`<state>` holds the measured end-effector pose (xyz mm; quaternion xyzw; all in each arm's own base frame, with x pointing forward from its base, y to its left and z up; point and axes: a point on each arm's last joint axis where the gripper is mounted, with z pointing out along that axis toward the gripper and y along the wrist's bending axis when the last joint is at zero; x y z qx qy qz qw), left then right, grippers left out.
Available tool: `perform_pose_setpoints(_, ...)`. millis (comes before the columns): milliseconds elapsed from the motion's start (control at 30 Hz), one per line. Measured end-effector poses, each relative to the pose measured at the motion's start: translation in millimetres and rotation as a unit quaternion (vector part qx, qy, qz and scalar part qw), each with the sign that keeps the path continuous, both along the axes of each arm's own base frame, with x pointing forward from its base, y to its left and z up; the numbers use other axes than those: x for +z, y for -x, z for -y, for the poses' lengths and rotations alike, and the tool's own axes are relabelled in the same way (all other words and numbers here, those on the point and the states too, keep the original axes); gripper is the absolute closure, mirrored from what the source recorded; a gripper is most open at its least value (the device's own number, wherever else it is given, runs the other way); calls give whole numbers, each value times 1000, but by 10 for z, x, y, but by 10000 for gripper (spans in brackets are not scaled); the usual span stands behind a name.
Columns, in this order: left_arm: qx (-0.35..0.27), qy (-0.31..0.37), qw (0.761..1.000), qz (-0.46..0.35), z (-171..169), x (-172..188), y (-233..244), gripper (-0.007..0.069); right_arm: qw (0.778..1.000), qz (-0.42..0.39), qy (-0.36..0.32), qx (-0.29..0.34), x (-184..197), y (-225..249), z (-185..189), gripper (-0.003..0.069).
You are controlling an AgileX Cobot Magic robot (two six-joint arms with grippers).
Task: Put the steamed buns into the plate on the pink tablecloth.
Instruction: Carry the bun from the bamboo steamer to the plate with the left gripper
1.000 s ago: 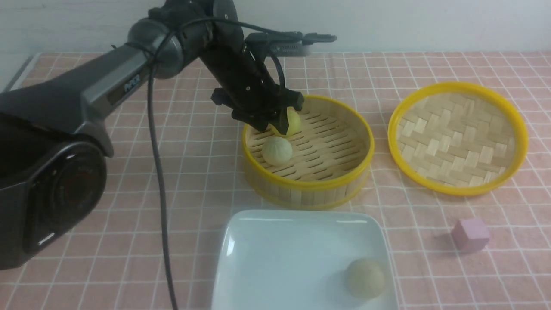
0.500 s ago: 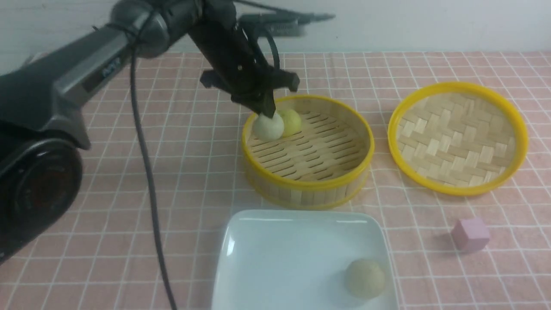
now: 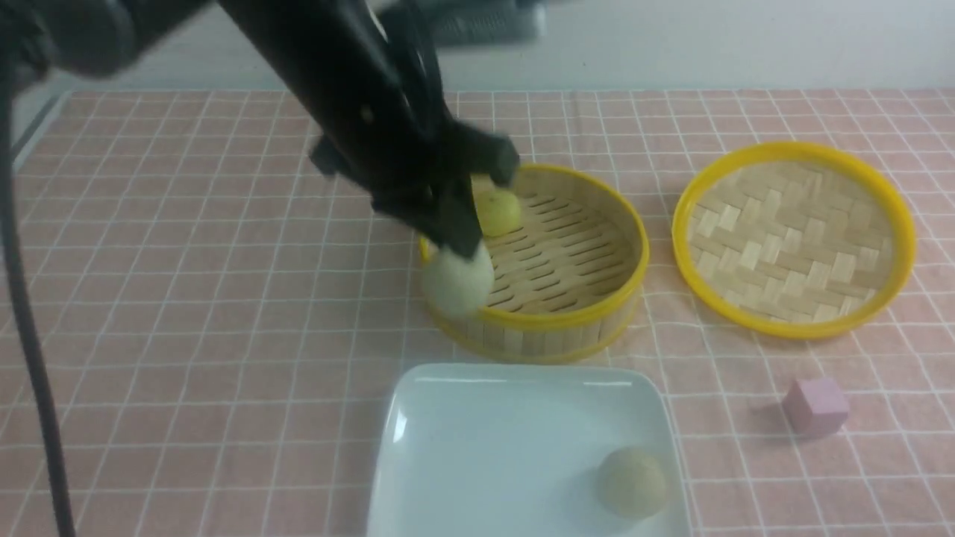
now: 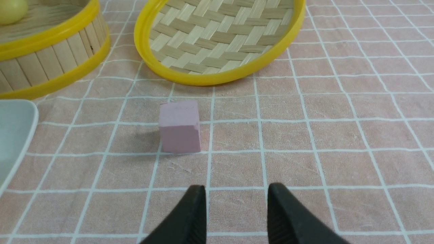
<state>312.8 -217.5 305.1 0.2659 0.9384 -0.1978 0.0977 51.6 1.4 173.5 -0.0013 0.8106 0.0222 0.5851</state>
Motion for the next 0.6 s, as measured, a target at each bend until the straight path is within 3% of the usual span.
perform_pose_setpoints(33, -3, 1, 1000, 3, 21, -4, 4, 601, 1000, 0, 0, 0, 0, 0, 0, 419)
perform_pose_setpoints(167, -15, -12, 1000, -6, 239, -573, 149, 579, 1000, 0, 0, 0, 0, 0, 0, 419)
perform_pose_setpoints(300, -8, -22, 1000, -19, 262, -772, 132, 539, 1000, 0, 0, 0, 0, 0, 0, 419)
perform_pose_setpoints(467, 1, -47, 998, -43, 312, -1166, 31, 391, 1000, 0, 0, 0, 0, 0, 0, 419)
perform_pose_setpoints(567, 18, -48, 998, -46, 331, -1219, -4, 328, 1000, 0, 0, 0, 0, 0, 0, 419)
perform_pose_setpoints(600, 32, -47, 997, -43, 341, -1171, -36, 274, 1000, 0, 0, 0, 0, 0, 0, 419)
